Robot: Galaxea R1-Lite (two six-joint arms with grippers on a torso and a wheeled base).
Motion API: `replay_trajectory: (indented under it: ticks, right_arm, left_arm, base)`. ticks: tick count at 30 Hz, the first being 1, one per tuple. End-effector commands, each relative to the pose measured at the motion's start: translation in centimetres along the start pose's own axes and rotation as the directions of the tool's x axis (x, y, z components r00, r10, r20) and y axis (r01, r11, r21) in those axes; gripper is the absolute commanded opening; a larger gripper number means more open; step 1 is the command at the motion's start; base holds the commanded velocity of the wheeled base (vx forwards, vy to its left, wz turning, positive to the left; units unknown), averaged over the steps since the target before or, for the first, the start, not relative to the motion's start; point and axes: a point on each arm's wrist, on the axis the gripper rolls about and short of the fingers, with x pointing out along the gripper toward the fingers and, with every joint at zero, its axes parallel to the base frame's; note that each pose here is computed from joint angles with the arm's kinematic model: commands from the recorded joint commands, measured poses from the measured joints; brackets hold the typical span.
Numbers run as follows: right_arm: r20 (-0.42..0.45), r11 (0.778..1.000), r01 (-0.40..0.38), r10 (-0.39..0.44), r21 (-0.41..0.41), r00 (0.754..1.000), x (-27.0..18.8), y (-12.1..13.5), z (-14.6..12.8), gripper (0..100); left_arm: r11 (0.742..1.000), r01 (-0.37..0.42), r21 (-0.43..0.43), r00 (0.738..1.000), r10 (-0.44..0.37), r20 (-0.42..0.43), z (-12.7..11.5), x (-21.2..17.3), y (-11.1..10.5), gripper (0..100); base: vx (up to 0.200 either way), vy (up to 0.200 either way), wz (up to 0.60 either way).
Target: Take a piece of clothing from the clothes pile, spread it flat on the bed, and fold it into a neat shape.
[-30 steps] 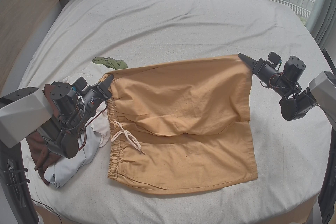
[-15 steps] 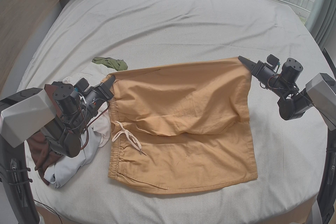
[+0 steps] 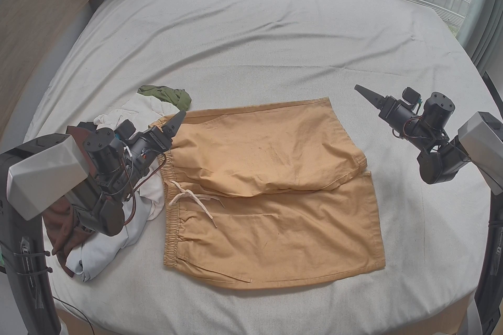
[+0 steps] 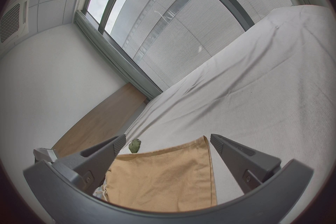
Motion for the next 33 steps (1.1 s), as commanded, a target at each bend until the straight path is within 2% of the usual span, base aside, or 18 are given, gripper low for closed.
replay_trajectory:
  ticks: [1,4,8,10,16,17,19,22,24,26,27,30,32,33]
  right_arm:
    - [-0.021,0.999,0.035,-0.036,-0.027,0.999,-2.1,0.4,-0.5,100]
    - [-0.016,0.999,0.034,-0.034,-0.031,0.999,-3.1,0.7,-1.2,100]
    - [-0.019,0.999,0.034,-0.034,-0.032,0.999,-4.7,1.8,-1.8,100]
    - [-0.028,0.999,0.035,-0.035,-0.027,0.999,-6.3,3.5,-1.6,100]
    - [-0.045,0.999,0.032,-0.033,-0.028,0.998,-8.2,6.3,-0.9,100]
    - [-0.047,0.999,0.033,-0.035,-0.036,0.998,-8.9,7.0,-0.5,100]
    - [-0.064,0.999,0.044,-0.046,-0.030,0.997,-9.7,7.6,-0.8,100]
    - [-0.097,0.998,0.061,-0.062,-0.012,0.993,-10.5,7.8,-1.8,100]
    - [-0.122,0.997,0.064,-0.069,-0.047,0.990,-10.7,7.7,-2.4,100]
    - [-0.138,0.995,0.067,-0.076,-0.071,0.988,-10.9,7.6,-2.9,100]
    - [-0.168,0.992,0.076,-0.092,-0.098,0.982,-11.1,7.1,-3.9,100]
    - [-0.190,0.986,0.079,-0.107,-0.150,0.976,-11.1,6.6,-4.5,100]
    - [-0.196,0.984,0.079,-0.110,-0.160,0.974,-11.1,6.5,-4.6,100]
    - [-0.205,0.984,0.081,-0.113,-0.156,0.972,-11.2,6.6,-4.7,100]
  left_arm:
    - [1.000,-0.017,-0.003,0.999,0.017,-0.028,-0.5,-0.7,0.1,100]
    - [1.000,-0.026,-0.007,0.999,0.026,-0.043,-0.4,-1.4,0.0,100]
    - [1.000,-0.025,-0.003,0.997,0.024,-0.066,0.8,-3.6,-1.4,100]
    - [1.000,0.007,-0.004,0.996,-0.007,-0.089,2.2,-5.7,-2.4,100]
    - [0.999,-0.016,0.031,0.988,0.020,-0.151,2.8,-8.8,-1.6,100]
    - [0.999,-0.015,0.031,0.978,0.021,-0.207,2.2,-10.1,-1.5,100]
    - [0.998,-0.004,0.065,0.965,0.021,-0.262,1.6,-11.5,-1.4,100]
    - [0.993,0.013,0.118,0.949,0.025,-0.313,1.1,-12.7,-0.9,100]
    - [0.991,0.021,0.135,0.936,0.028,-0.351,0.7,-13.6,-0.5,100]
    - [0.990,0.029,0.135,0.926,0.024,-0.377,0.4,-14.2,-0.5,100]
    - [0.992,0.034,0.118,0.905,0.020,-0.425,-0.2,-15.3,-0.6,100]
    - [0.994,0.040,0.107,0.882,0.015,-0.470,-0.8,-16.5,-0.8,100]
    - [0.993,0.040,0.107,0.877,0.017,-0.481,-0.9,-16.8,-0.8,100]
    - [0.994,0.039,0.102,0.864,0.018,-0.504,-1.2,-17.3,-0.8,100]
  base:
    - [0.000,0.000,0.00]
    - [0.000,0.000,0.00]
    - [0.000,0.000,0.00]
    - [0.000,0.000,0.00]
    - [0.000,0.000,0.00]
    - [0.000,0.000,0.00]
    - [0.000,0.000,0.00]
    - [0.000,0.000,0.00]
    - [0.000,0.000,0.00]
    - [0.000,0.000,0.00]
    - [0.000,0.000,0.00]
    - [0.000,0.000,0.00]
    - [0.000,0.000,0.00]
    - [0.000,0.000,0.00]
